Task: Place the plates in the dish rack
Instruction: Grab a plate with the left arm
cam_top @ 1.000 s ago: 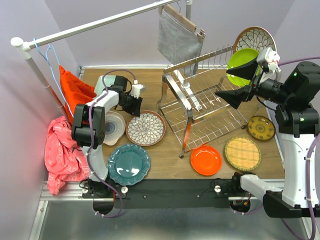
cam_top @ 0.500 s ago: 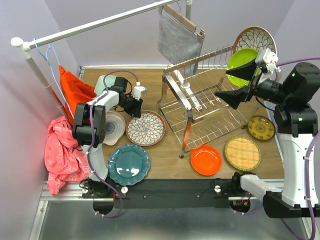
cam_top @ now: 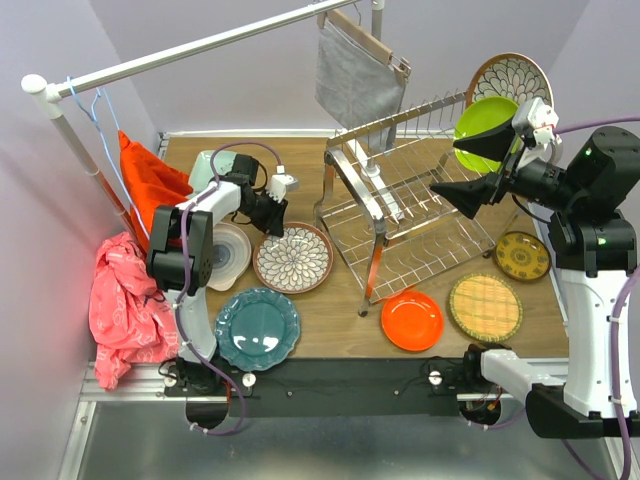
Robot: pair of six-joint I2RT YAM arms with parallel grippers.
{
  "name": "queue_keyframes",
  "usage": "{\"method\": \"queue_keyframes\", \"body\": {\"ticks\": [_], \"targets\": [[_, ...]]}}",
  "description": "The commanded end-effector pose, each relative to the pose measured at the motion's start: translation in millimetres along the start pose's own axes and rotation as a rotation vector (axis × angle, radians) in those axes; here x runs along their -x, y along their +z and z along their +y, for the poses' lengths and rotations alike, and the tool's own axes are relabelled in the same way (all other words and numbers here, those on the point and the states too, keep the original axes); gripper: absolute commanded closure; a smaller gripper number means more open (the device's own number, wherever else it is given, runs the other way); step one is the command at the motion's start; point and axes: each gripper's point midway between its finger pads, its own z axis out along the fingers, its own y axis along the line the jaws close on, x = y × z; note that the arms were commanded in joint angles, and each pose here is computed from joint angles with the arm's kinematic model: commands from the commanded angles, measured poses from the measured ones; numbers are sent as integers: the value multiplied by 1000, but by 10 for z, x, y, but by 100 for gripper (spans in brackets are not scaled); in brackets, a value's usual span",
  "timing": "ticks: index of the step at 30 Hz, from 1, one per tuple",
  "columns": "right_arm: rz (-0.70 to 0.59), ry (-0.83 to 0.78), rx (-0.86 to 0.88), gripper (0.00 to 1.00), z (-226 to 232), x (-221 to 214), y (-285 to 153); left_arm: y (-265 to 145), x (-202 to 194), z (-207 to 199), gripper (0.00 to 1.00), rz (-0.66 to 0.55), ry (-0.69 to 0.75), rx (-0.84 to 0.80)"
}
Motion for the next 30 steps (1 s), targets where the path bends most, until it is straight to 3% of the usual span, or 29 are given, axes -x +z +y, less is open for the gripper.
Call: {"method": "queue_keyframes", "body": {"ticks": [1, 13, 23, 30], "targets": [[-8, -27, -32, 0, -24, 32, -34, -125, 119, 0, 100, -40, 49, 16], [-9, -29, -38, 0, -30, 43, -38, -602, 377, -191, 100, -201, 87, -12], [-9, -33, -43, 0, -29, 40, -42, -657, 353, -262, 100, -214, 78, -8], [-10, -30, -40, 0, -30, 36, -37, -436, 228, -32, 100, -152, 41, 25]]}}
